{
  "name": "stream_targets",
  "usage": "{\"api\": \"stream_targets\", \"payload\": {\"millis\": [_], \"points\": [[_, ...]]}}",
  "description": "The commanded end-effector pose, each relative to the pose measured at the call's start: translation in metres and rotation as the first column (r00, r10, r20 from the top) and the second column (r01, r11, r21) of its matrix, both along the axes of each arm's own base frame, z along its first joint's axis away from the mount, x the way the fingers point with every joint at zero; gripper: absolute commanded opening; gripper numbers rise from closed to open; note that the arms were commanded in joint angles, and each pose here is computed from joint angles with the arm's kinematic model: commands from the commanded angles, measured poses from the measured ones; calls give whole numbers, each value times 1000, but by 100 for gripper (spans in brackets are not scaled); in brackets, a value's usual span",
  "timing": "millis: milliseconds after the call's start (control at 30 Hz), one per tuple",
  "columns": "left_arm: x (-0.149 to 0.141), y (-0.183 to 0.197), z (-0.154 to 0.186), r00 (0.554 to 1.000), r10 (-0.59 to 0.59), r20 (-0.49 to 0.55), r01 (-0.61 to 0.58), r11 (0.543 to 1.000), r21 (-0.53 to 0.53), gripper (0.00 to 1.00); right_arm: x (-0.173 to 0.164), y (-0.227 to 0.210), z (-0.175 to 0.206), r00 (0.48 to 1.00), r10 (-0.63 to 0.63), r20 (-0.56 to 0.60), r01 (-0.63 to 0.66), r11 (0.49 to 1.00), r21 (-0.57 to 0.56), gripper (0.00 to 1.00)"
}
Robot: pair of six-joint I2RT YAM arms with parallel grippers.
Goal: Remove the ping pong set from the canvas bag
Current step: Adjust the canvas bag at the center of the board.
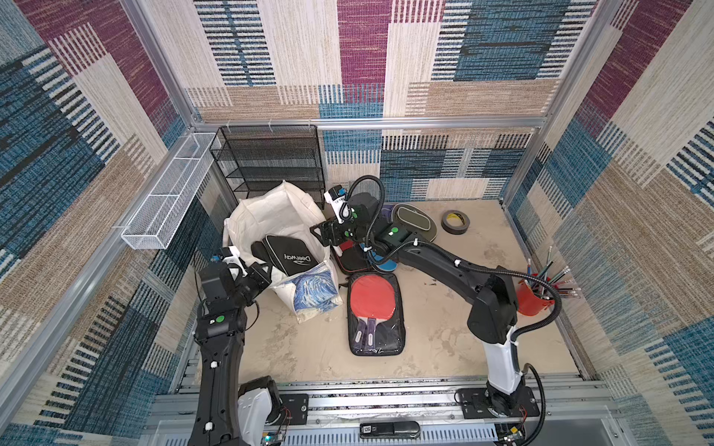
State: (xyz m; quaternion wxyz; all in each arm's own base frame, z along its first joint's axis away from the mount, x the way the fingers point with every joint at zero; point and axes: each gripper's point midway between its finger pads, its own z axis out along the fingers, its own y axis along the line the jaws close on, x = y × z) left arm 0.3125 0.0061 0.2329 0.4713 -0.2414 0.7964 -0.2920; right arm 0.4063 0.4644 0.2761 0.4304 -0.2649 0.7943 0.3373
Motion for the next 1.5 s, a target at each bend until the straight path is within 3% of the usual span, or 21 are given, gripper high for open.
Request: {"api": "stream_targets", "payload": {"millis": [0,67,100,300,500,767,933,1100,1233,1467], "points": [[3,-1,18,998,-20,65,18,999,36,0,-3,2,-16,999,21,-30,-22,999,-30,60],[2,2,17,998,-6,55,4,999,40,0,-4,0,-21,999,19,-40,-20,999,-39,15],[2,3,16,999,2,48,-4,999,45,0,-6,-1,-24,999,19,-47,-21,999,-43,0],[1,23,17,996,90,20,-91,994,63,0,-33,-16,-31,994,45,-97,-47,999,-17,0],[7,41,39,988,141,58,-143,988,51,0,-72,-29,-41,985,74,-159,-72,997,21,0],[17,33,52,994,64,92,-65,998,6,0,-116,-29,-45,968,134,-211,-122,990,73,0],[10,14,48,994,-46,101,47,999,-9,0,-109,-36,-29,986,90,-142,-82,994,68,50],[-6,-5,55,982,-133,131,134,991,-2,0,-88,-43,27,999,21,31,-22,999,47,85],[-16,-14,64,971,-166,172,166,986,12,0,-77,-39,71,990,6,142,-14,999,51,92],[-20,-24,75,948,-219,230,222,975,11,0,-76,1,101,974,139,182,-155,984,83,89]]}}
